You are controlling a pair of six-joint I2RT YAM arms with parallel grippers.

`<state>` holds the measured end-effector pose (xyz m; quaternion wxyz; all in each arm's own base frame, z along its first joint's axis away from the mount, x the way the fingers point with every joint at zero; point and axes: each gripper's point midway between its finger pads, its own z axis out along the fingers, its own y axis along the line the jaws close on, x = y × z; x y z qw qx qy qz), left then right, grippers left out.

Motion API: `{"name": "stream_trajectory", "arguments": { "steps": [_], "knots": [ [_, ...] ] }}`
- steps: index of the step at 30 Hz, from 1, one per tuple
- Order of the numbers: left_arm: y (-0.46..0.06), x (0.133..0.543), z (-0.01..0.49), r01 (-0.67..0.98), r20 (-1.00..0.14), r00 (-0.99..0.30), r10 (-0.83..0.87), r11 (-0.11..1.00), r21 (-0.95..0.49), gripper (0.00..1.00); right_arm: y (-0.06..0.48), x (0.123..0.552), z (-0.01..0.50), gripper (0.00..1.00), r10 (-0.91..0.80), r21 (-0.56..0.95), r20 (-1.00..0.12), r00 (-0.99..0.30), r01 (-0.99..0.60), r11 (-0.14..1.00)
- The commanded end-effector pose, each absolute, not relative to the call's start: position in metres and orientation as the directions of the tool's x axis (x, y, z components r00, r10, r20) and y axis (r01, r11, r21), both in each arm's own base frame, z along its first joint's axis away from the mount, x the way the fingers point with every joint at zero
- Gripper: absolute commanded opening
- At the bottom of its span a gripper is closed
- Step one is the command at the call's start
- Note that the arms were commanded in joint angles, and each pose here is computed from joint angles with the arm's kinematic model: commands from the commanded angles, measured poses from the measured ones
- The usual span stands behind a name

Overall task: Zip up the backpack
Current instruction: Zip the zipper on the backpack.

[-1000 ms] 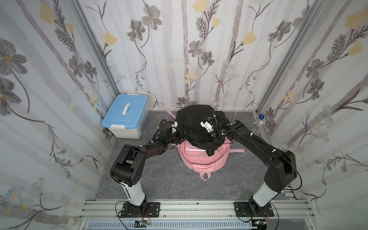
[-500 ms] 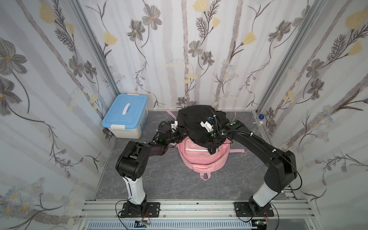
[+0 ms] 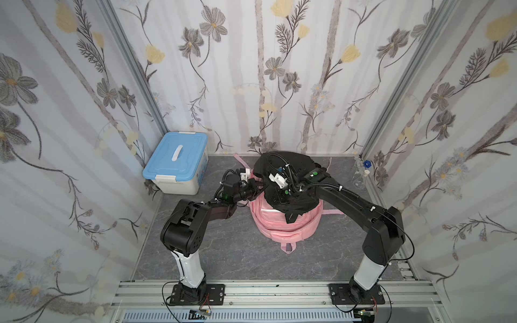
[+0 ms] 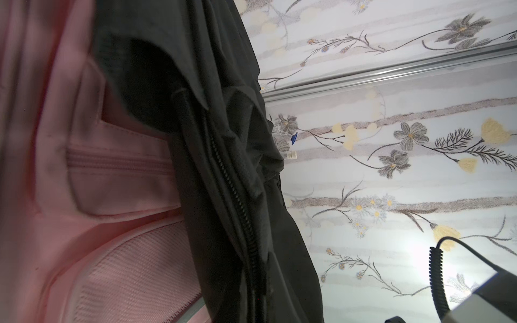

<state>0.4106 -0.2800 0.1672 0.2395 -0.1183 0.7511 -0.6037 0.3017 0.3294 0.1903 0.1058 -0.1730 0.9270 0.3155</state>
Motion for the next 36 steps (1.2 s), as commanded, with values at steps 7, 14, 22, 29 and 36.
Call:
{"name": "stream_trajectory", "arguments": {
  "steps": [7, 14, 22, 29, 36],
  "knots": [
    [-0.267, 0.397, 0.180, 0.155, -0.287, -0.832, -0.475, 0.298, -0.942, 0.00, 0.317, 0.316, 0.199, 0.00, -0.224, 0.528, -0.349, -0.910, -0.389, 0.755],
    [-0.240, 0.370, 0.185, 0.126, -0.360, -0.788, -0.500, 0.440, -0.889, 0.00, 0.294, 0.324, 0.198, 0.00, -0.213, 0.494, -0.348, -0.913, -0.371, 0.786],
    [-0.256, 0.335, 0.177, 0.099, -0.375, -0.808, -0.454, 0.523, -0.847, 0.10, 0.278, 0.320, 0.195, 0.00, -0.194, 0.509, -0.336, -0.921, -0.352, 0.786],
    [-0.262, 0.329, 0.171, 0.068, -0.308, -0.821, -0.480, 0.454, -0.888, 0.87, 0.275, 0.313, 0.202, 0.00, -0.178, 0.538, -0.338, -0.924, -0.345, 0.769],
    [-0.270, 0.337, 0.188, 0.098, -0.288, -0.810, -0.511, 0.366, -0.925, 0.94, 0.274, 0.306, 0.205, 0.00, -0.171, 0.558, -0.330, -0.928, -0.338, 0.758]
  ]
}}
